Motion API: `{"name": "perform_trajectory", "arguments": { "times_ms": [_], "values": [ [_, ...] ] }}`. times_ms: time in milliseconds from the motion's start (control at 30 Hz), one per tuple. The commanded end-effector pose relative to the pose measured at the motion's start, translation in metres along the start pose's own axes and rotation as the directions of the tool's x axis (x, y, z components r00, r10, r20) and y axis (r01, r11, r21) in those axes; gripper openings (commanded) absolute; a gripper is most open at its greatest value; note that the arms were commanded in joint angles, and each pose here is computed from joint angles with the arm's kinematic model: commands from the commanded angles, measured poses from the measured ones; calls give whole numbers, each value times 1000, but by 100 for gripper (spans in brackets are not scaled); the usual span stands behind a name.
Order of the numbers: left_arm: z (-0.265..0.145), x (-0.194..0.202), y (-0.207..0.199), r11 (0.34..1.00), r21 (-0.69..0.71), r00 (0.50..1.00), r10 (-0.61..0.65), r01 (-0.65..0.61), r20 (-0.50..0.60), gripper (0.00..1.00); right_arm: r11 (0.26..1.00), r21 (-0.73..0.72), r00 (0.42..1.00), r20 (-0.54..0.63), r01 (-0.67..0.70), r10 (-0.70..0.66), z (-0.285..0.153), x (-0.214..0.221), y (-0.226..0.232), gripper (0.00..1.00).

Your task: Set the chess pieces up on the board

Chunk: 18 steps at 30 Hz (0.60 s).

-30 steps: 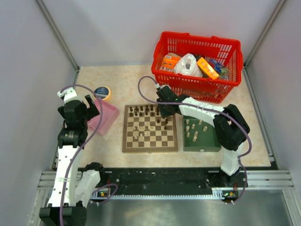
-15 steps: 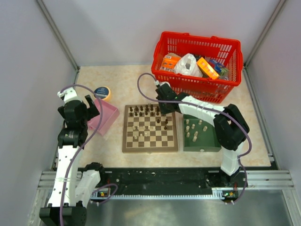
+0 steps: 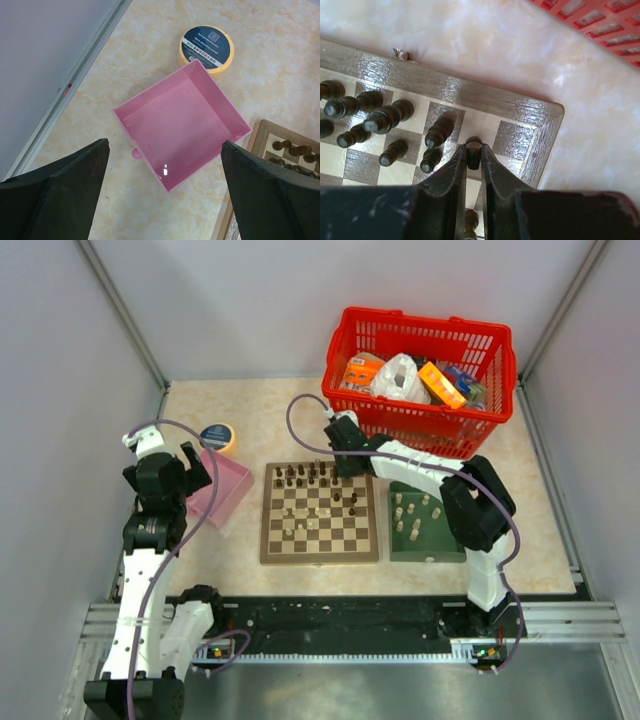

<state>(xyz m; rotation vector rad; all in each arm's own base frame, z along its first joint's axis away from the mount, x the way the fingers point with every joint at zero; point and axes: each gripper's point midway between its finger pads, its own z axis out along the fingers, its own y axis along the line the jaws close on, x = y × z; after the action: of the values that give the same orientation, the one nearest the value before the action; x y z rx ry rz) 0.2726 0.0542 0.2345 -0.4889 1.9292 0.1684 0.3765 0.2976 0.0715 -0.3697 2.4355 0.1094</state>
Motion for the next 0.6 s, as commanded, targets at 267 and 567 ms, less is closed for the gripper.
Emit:
{"name": "perform_trajectory", "arguments": {
  "times_ms": [267,567],
  "values": [
    [2,-4,2,1000,-8,1000,4,-4,23,99,999,37,996,91,7,-10,3,-27,4,13],
    [2,-3,1,1000,-6,1000,7,-7,18,99,1000,12,995,99,-14,13,7,-30,6,15]
  ]
}}
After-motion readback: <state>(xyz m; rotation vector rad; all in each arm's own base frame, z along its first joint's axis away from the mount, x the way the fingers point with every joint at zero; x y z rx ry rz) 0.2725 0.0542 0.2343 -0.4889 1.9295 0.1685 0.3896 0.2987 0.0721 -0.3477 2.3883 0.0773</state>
